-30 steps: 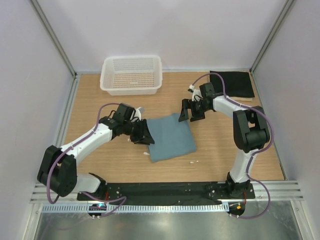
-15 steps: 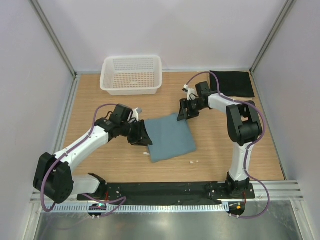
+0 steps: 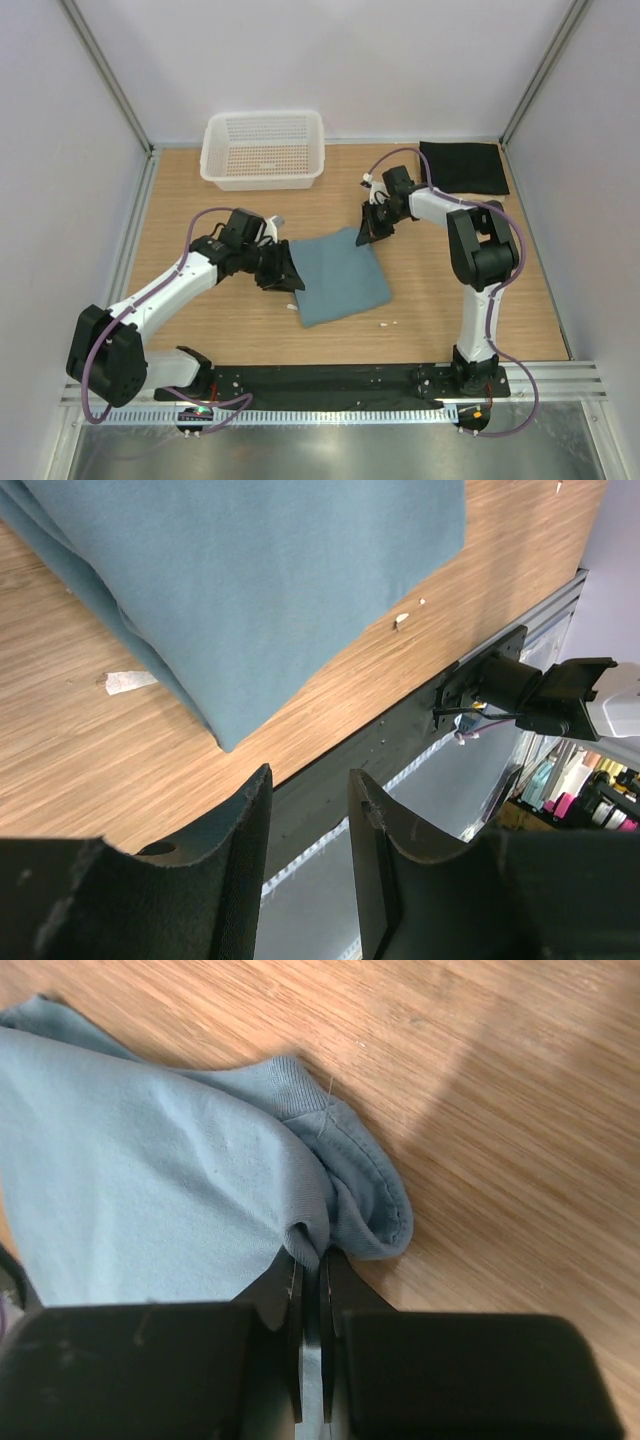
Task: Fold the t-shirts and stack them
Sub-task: Neatly place the folded tshirt to the corner
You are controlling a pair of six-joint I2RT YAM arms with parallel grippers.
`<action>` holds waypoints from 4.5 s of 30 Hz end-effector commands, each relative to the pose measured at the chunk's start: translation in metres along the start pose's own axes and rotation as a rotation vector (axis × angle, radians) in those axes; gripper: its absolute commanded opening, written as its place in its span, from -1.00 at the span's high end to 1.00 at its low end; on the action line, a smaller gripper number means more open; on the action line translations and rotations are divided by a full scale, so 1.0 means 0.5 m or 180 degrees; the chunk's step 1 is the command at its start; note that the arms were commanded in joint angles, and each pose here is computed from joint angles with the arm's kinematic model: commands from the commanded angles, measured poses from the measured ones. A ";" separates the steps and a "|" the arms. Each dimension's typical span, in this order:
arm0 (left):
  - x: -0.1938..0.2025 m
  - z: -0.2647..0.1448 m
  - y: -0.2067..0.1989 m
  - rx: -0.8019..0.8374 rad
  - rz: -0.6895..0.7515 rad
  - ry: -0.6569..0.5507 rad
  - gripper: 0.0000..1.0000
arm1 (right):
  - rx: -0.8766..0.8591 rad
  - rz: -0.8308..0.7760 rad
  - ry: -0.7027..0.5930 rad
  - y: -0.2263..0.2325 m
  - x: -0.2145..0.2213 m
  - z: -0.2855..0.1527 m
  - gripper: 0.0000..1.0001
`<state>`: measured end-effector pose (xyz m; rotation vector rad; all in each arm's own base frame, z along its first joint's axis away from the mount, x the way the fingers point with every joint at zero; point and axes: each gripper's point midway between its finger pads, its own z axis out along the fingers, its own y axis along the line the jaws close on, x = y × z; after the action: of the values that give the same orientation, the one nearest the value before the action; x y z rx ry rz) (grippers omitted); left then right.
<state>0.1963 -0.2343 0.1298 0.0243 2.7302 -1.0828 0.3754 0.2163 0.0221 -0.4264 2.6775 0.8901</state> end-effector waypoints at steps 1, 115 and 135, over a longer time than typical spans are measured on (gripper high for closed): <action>0.007 -0.010 -0.001 0.0034 0.0066 -0.0011 0.24 | 0.0508 -0.0100 -0.0114 0.022 -0.024 -0.056 0.97; 0.135 0.042 0.040 0.0452 -0.0345 0.1087 0.22 | 0.4446 -0.1665 -0.1446 -0.346 -0.541 -0.697 0.97; 0.138 0.040 0.051 0.0306 -0.0373 0.1128 0.20 | 0.4950 -0.0895 -0.2232 -0.626 -0.556 -0.669 -0.99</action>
<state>0.1273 -0.2308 0.0699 0.0351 3.0664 -1.3445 0.6713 -0.1682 0.1399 -0.2370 2.0312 -0.9877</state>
